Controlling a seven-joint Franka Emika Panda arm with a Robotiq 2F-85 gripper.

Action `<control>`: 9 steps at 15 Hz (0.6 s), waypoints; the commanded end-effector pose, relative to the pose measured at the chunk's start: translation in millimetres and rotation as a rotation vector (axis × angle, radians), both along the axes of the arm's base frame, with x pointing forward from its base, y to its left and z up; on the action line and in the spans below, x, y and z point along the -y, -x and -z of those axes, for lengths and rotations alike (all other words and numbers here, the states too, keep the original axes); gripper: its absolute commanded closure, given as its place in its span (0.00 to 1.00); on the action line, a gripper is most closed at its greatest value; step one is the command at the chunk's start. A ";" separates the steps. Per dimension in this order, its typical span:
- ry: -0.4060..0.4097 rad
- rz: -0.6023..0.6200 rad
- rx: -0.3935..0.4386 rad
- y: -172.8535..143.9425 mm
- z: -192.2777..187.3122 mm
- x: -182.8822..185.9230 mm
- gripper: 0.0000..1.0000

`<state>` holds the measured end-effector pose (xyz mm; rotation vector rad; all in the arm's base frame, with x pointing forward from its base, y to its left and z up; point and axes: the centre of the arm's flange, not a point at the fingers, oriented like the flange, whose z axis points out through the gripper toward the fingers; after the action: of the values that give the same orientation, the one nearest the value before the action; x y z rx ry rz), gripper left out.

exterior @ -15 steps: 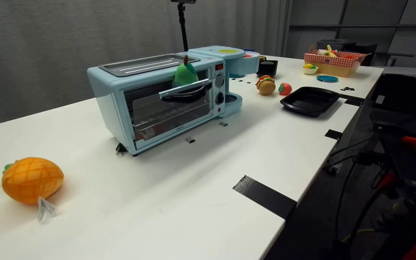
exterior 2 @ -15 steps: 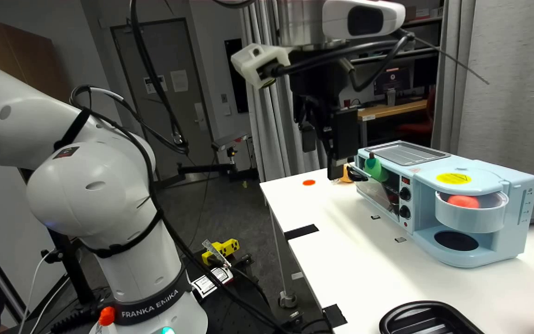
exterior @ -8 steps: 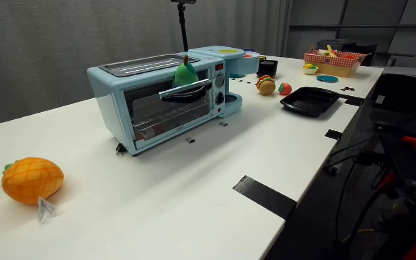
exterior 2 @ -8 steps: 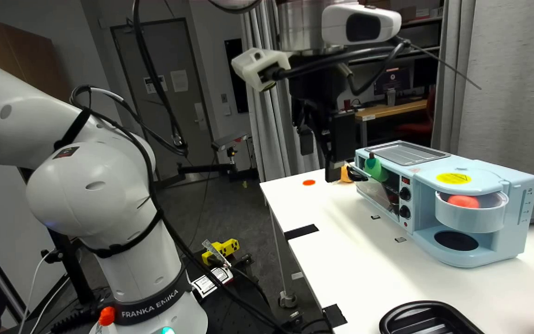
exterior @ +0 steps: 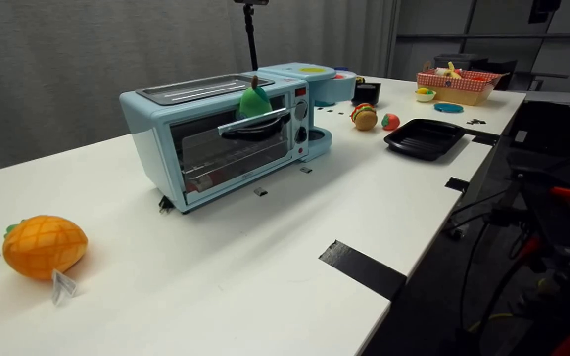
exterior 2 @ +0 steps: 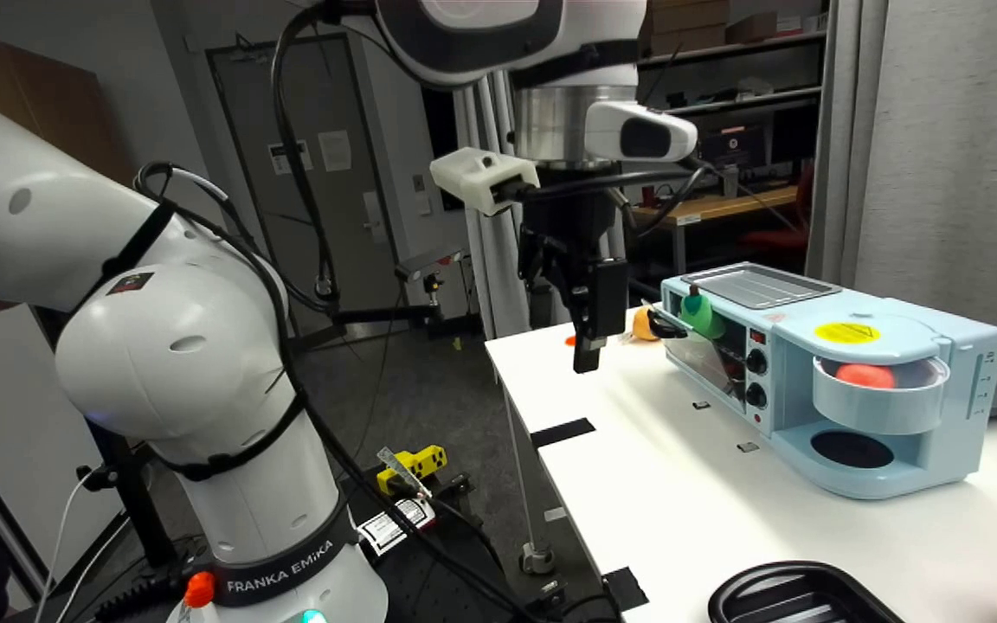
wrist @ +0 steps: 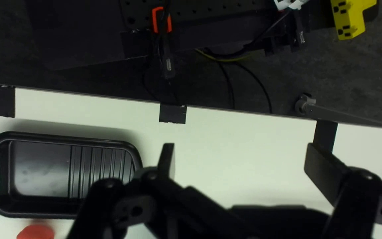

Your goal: Open the door of the oven

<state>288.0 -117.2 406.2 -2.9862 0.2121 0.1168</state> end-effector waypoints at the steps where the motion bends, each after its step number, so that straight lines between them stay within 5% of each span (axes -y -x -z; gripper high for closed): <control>1: 0.035 -0.089 -0.047 -20.9 30.9 -26.9 0.00; 9: 0.116 -0.253 -0.126 -76.5 91.7 -87.7 0.00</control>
<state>338.3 -47.4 335.8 -3.0867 -0.0958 0.2942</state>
